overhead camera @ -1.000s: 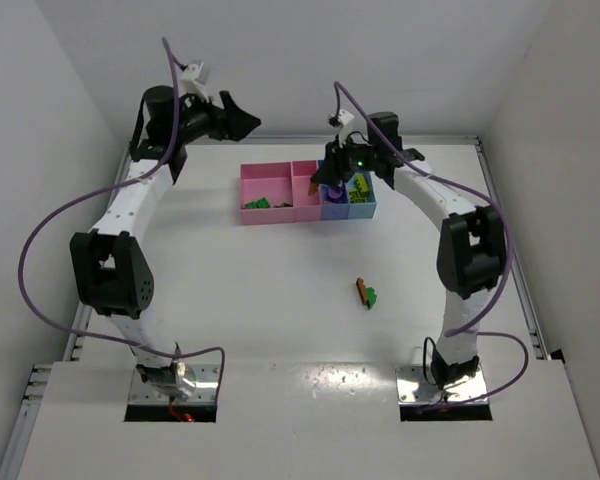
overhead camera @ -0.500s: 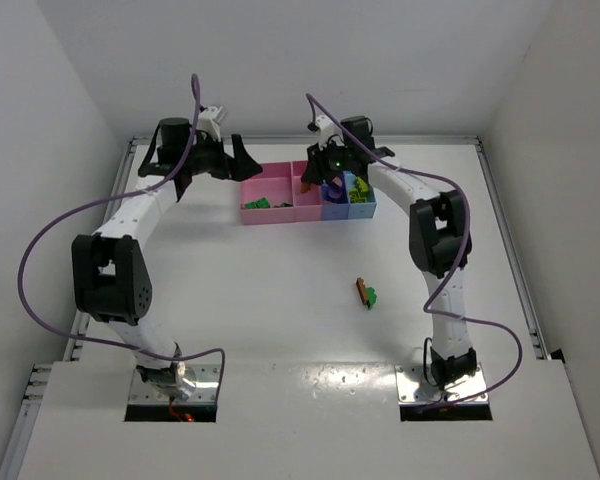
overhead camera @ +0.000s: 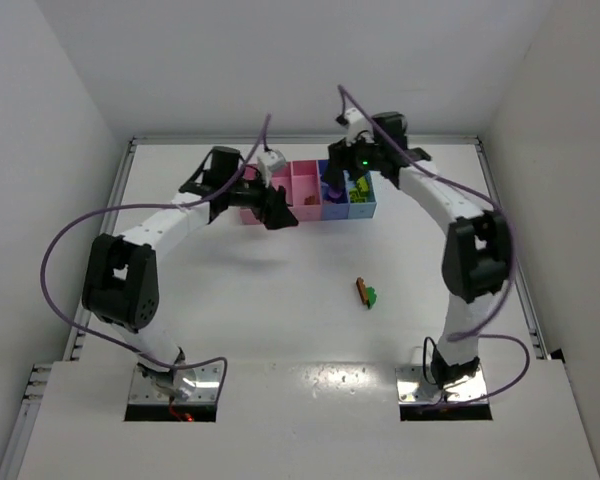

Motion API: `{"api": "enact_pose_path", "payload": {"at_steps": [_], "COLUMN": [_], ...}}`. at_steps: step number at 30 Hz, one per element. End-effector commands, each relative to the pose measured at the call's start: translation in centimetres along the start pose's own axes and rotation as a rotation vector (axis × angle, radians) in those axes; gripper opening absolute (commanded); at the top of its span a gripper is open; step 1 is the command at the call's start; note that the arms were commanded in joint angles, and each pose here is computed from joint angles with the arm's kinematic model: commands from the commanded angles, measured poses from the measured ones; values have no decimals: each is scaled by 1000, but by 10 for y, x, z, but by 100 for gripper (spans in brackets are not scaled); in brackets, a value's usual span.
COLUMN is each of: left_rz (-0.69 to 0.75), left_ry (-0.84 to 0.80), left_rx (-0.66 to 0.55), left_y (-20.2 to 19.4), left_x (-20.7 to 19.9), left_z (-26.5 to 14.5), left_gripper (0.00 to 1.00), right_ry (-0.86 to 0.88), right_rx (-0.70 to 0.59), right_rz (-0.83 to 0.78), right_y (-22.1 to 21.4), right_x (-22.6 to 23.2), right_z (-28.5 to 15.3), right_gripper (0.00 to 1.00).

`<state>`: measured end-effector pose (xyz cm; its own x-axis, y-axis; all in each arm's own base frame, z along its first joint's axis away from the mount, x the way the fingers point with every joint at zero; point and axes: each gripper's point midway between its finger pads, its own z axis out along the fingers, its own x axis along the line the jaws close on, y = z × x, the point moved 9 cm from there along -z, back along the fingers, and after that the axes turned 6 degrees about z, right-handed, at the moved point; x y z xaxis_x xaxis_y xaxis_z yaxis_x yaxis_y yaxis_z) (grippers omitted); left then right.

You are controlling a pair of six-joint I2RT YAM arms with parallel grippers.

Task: Sort the legos into containers by color

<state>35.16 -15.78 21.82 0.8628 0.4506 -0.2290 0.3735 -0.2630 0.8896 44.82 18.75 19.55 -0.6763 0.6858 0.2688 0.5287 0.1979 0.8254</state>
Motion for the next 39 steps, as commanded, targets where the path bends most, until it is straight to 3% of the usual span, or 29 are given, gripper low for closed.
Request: {"api": "enact_pose_path", "payload": {"at_steps": [1,7,11,16,21,32,39], "left_rz": [257,422,489,724,867,922,906], "left_ry": [-205,-454,-623,-660,-719,-895,-947], "left_rx": [-11,82,169,139,138,164,196], "left_y": [3,-20,-33,-19,-28,-63,-81], "left_x": [-41,-66,-67,-76,-85,-104,-112], "left_z": [23,85,127,175,196,209,210], "left_gripper": [88,76,75,75,72,59,59], "right_ry": [-146,-353,-431,-491,-555,-638,-654], "right_rx": [-150,-53,-31,-30,-54,-113,-119], "right_rz": [-26,55,118,153,174,221,232], "right_y": [39,-34,-70,-88,-92,-83,-80], "right_x": [-3,-3,11,31,47,64,62], "right_z": [-100,-205,-248,-274,-293,-323,-328], "right_gripper": [69,67,64,62,59,58,57]}}
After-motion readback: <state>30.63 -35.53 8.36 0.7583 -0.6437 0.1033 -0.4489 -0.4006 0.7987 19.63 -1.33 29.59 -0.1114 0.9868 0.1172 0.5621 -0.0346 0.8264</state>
